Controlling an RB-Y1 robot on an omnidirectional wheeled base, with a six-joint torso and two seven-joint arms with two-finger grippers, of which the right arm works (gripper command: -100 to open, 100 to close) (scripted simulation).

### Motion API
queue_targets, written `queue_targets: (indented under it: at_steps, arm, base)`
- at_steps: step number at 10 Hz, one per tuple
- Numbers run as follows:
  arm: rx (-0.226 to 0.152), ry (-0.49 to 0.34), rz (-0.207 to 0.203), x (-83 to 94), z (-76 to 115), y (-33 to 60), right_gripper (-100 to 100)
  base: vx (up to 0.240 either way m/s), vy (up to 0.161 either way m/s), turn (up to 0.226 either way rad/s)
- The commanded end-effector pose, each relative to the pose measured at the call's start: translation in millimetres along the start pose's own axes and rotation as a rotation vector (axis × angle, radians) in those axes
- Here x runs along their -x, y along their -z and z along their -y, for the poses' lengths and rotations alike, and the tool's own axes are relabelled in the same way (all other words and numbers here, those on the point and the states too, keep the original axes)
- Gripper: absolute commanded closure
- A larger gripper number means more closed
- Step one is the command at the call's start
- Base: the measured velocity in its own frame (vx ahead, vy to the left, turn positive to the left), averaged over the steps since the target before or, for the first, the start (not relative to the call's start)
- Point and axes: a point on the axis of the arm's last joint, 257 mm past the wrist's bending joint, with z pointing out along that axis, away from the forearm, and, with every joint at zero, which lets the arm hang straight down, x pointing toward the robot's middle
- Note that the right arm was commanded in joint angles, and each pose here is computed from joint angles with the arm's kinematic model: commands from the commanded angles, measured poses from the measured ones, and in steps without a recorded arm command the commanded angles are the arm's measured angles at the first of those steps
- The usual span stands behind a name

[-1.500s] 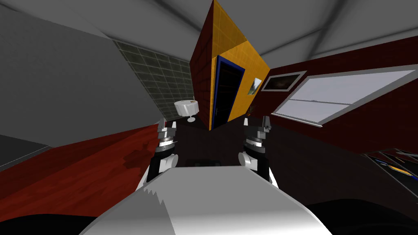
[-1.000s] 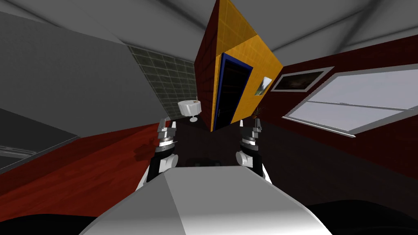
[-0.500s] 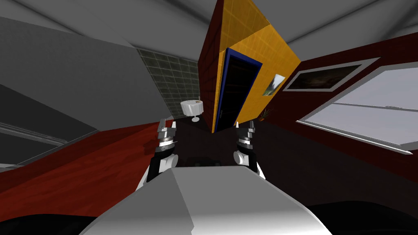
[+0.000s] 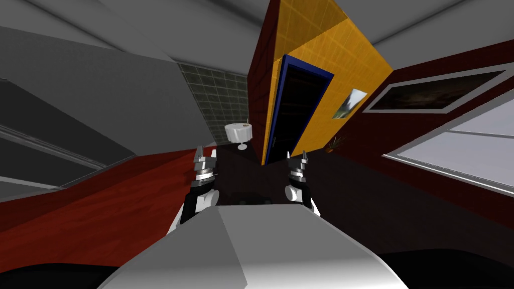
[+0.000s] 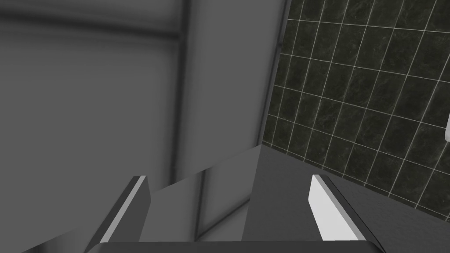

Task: Pull the door open

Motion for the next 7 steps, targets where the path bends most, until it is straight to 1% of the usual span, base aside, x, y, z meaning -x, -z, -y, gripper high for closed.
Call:
queue_targets:
  at_steps: [1,7]
  arm:
    - [-0.015,-0.044,0.013,4.9,10.5,3.3,-100]
    - [-0.070,-0.196,0.072,29.2,49.0,16.6,-100]
  base:
    - [0.076,-0.079,0.139]
    - [0.071,-0.092,0.138]
